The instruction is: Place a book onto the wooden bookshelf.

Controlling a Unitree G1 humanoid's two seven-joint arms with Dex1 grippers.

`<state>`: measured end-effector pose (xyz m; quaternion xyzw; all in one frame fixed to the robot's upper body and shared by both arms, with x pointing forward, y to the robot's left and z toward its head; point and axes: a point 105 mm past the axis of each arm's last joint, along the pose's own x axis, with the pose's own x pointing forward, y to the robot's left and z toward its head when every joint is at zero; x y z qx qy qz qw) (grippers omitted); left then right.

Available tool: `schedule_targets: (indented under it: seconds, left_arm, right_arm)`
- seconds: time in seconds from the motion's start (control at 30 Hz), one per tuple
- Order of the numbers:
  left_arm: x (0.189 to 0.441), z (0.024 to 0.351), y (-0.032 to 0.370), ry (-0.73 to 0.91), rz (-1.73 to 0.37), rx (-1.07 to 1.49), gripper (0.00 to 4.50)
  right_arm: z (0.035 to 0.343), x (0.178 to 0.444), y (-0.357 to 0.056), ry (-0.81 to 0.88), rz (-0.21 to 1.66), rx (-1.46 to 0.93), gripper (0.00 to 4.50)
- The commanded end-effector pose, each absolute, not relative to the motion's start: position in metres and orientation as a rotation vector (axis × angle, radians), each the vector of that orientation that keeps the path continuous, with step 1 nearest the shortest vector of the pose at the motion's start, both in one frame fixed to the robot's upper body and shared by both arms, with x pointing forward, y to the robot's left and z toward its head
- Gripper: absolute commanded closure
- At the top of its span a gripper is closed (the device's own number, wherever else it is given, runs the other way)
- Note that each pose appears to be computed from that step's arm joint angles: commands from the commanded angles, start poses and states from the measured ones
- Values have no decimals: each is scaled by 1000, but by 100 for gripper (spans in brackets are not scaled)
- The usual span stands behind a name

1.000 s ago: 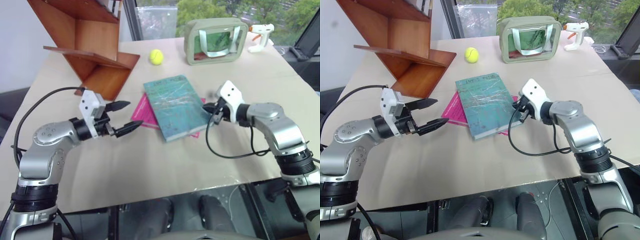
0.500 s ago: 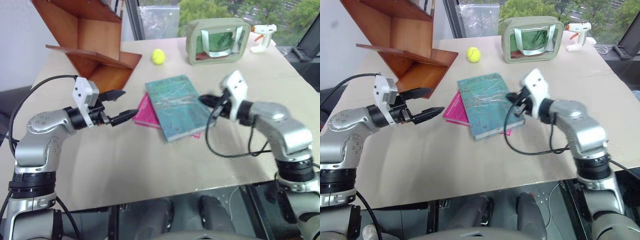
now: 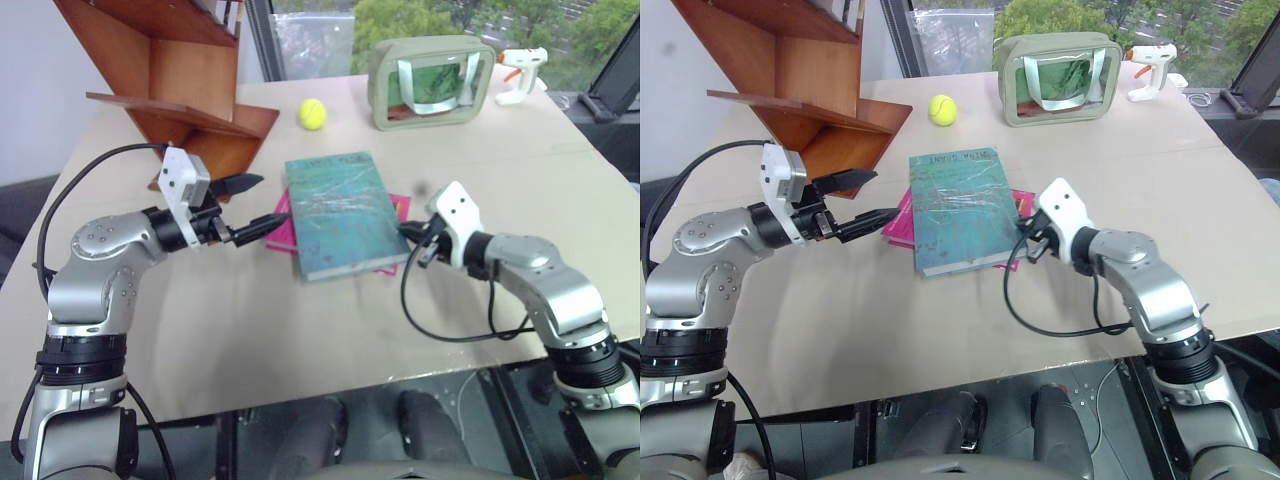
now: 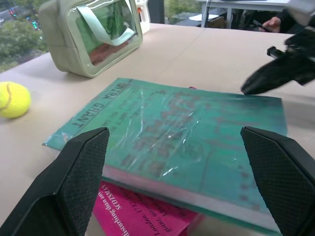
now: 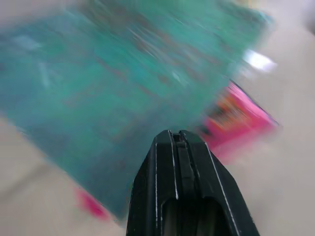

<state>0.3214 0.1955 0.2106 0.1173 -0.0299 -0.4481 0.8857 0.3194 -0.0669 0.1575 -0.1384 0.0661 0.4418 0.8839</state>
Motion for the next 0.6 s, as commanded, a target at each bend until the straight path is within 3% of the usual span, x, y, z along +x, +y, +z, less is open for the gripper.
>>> schedule_targets:
  seconds: [0.03,0.2,0.47,0.6]
  left_arm:
    - [316,221,204,-98,-903,275,0]
    - [312,221,208,-95,-887,278,0]
    - [308,217,206,-92,-880,268,0]
    - [309,216,204,-99,-881,265,0]
  right_arm:
    - [170,307,-45,71,1000,-277,441]
    - [179,305,-40,43,1005,-225,441]
    - [208,325,-108,3,731,-251,441]
    - [173,342,-139,138,567,-405,441]
